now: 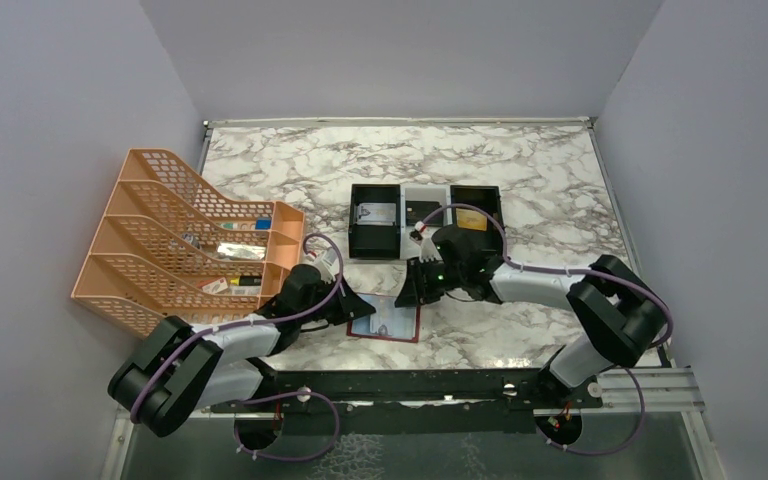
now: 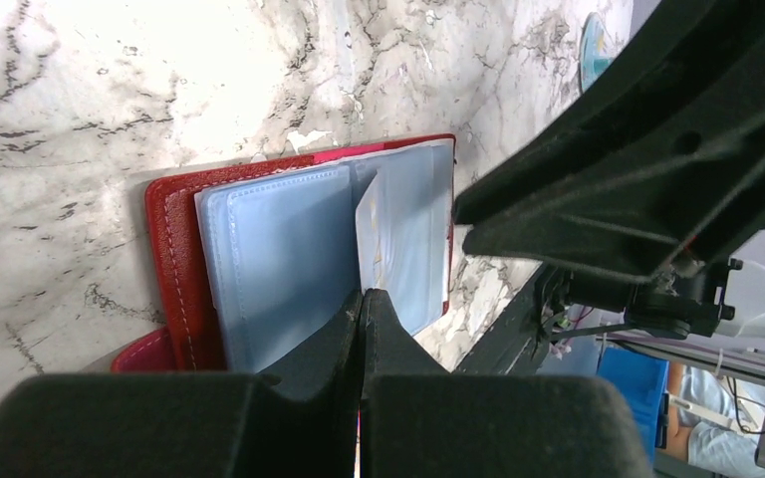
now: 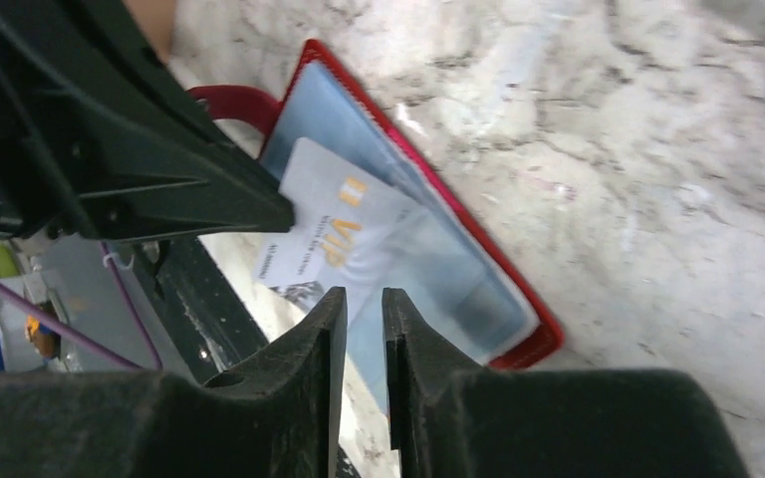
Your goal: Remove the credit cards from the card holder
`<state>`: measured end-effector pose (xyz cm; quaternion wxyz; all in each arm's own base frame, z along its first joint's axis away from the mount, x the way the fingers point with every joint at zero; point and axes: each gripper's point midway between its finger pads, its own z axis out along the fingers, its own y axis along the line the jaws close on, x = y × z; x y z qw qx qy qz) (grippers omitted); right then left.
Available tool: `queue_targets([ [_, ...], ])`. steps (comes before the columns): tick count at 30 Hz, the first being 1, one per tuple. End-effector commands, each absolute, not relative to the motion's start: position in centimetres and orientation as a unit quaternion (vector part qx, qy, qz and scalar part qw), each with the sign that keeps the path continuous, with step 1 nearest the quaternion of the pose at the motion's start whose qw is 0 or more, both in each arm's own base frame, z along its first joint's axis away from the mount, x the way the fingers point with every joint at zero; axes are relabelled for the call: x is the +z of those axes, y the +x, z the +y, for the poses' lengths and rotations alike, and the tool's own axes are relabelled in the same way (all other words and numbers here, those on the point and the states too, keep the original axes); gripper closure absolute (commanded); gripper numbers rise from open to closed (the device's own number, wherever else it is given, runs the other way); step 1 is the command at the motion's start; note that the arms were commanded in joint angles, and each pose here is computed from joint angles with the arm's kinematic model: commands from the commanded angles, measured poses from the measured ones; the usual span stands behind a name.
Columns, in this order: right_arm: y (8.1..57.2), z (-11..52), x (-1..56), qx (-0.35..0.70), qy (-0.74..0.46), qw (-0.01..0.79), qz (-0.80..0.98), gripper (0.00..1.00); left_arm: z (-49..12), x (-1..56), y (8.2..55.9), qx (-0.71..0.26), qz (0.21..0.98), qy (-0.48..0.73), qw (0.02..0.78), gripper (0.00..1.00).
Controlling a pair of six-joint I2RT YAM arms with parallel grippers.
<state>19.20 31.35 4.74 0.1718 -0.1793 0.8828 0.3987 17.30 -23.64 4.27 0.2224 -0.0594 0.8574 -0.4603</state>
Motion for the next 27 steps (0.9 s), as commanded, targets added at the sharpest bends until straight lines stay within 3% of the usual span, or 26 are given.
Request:
queue_targets([
  [1, 17.7, 33.5, 6.1, 0.437, -0.202, 0.16, 0.862, 0.78, -23.6, 4.2, 17.5, -0.451, 0.862, -0.053, 0.224, 0.99],
  [13, 16.5, 31.0, -0.3, 0.372, -0.129, 0.108, 0.913, 0.78, -24.5, 5.3, 16.2, -0.482, 0.852, -0.019, 0.201, 0.77],
  [18, 17.0, 30.6, -1.3, 0.35, -0.135, 0.112, 0.92, 0.79, -24.8, 5.5, 15.6, -0.494, 0.849, -0.002, 0.188, 0.72],
  [22, 17.3, 30.8, -0.9, 0.352, -0.138, 0.119, 0.918, 0.79, -24.9, 5.1, 15.4, -0.492, 0.852, 0.001, 0.178, 0.74],
  [27, 17.5, 30.9, -0.5, 0.352, -0.141, 0.125, 0.917, 0.8, -25.0, 4.9, 15.7, -0.487, 0.854, -0.004, 0.183, 0.88],
])
